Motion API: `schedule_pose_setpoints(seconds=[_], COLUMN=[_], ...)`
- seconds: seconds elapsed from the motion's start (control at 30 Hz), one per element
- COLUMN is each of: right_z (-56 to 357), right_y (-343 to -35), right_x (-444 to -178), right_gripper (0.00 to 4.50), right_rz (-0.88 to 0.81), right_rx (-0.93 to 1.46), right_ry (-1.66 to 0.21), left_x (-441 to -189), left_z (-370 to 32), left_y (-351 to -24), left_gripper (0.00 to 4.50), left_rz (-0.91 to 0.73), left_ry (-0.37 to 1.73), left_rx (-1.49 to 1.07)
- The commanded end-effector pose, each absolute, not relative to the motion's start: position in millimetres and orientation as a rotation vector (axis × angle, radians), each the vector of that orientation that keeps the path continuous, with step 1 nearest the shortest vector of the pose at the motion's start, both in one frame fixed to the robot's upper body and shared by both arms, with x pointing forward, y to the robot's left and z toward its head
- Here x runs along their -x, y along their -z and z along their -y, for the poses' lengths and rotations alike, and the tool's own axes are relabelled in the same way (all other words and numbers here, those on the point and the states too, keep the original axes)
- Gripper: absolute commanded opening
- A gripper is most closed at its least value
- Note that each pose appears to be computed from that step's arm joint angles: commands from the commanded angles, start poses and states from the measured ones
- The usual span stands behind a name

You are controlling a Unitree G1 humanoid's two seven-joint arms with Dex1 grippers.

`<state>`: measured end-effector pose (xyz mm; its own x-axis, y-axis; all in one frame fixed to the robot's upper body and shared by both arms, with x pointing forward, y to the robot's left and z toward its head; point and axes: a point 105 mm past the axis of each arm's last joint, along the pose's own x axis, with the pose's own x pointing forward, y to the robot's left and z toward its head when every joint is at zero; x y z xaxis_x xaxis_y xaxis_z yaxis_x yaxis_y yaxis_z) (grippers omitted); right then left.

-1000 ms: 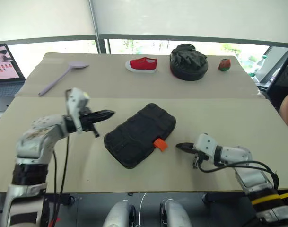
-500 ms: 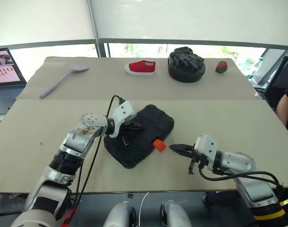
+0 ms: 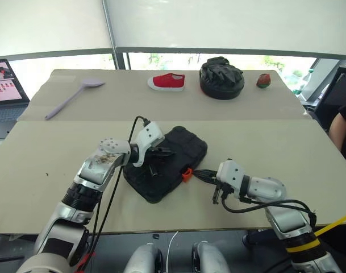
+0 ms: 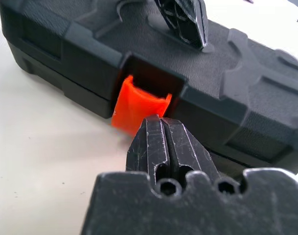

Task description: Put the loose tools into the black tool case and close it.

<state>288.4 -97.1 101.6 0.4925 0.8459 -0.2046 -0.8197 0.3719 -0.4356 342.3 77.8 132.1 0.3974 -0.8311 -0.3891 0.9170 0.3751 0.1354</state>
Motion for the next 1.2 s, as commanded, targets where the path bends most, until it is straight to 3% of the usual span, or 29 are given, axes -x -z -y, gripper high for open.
schedule_pose_setpoints(seconds=[0.03,0.53,0.77,1.2], right_z=[88,72,62,74], right_y=[-110,-95,-106,-103], right_x=[-292,-295,-303,-280], right_gripper=[0.06,0.06,0.06,0.06], right_rz=[0.115,0.023,0.078,-0.043], right_rx=[0.537,0.485,0.478,0.465], right_ry=[-1.079,-1.118,-1.125,-1.193], left_x=[-339,-337,-336,-331], left_z=[-92,-92,-93,-96], left_y=[-92,-89,-87,-82], left_gripper=[0.03,0.03,0.03,0.03], left_rz=[-0.453,-0.471,-0.489,-0.516], left_ry=[1.083,1.082,1.081,1.074], left_rx=[-0.336,-0.326,-0.325,-0.32])
